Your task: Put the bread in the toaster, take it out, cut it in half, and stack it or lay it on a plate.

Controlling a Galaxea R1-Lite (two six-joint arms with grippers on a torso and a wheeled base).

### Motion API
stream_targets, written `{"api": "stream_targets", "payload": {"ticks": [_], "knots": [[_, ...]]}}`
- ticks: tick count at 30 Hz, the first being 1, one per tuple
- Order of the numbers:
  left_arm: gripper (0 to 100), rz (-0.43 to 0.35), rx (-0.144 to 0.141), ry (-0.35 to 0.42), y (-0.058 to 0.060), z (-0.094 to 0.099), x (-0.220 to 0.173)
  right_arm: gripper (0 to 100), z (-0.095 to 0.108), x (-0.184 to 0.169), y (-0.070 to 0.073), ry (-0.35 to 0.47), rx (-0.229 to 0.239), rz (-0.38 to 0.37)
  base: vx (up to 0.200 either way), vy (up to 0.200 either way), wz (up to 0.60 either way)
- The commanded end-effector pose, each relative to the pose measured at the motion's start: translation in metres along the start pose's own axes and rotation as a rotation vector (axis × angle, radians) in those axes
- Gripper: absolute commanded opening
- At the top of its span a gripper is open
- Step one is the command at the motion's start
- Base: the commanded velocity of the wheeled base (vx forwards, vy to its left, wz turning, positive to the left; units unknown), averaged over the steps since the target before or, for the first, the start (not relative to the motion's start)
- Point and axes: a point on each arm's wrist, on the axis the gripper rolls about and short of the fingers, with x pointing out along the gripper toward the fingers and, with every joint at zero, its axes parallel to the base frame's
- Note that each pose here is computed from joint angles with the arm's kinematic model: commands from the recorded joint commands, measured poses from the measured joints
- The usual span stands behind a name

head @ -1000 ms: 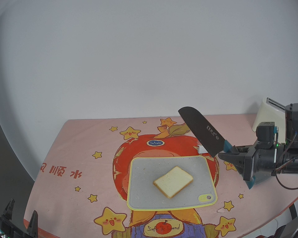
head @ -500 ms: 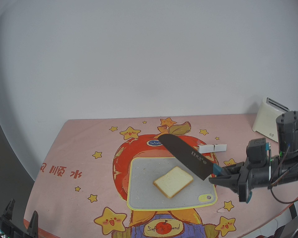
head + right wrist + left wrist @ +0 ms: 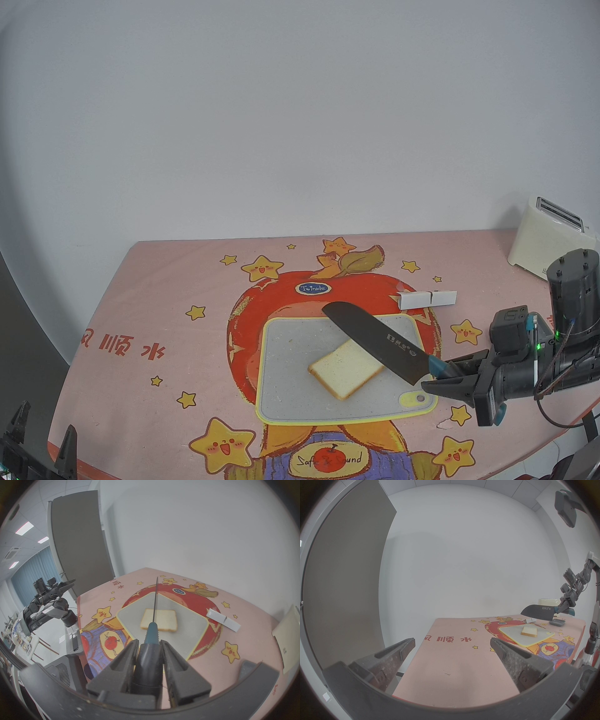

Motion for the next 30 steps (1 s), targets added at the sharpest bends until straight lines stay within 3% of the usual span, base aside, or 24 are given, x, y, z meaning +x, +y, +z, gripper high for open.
{"api": "stream_targets", "payload": {"ticks": [1, 8, 22, 30], "knots": [[100, 0.0, 0.0, 0.004, 0.0, -0.005, 0.0, 0, -0.003, -0.002, -0.003, 0.002, 0.008, -0.018, 0.0, 0.0, 0.0], [100, 0.0, 0.0, 0.005, 0.0, -0.005, 0.0, 0, -0.003, 0.015, 0.006, 0.056, -0.038, 0.024, 0.0, 0.0, 0.0], [100, 0.006, -0.001, 0.004, 0.0, -0.005, 0.0, 0, -0.011, 0.023, 0.002, 0.046, -0.04, -0.057, 0.0, 0.0, 0.0], [100, 0.005, -0.001, 0.004, 0.0, -0.005, 0.0, 0, -0.009, 0.024, 0.004, 0.043, -0.043, -0.054, 0.0, 0.0, 0.0]]}}
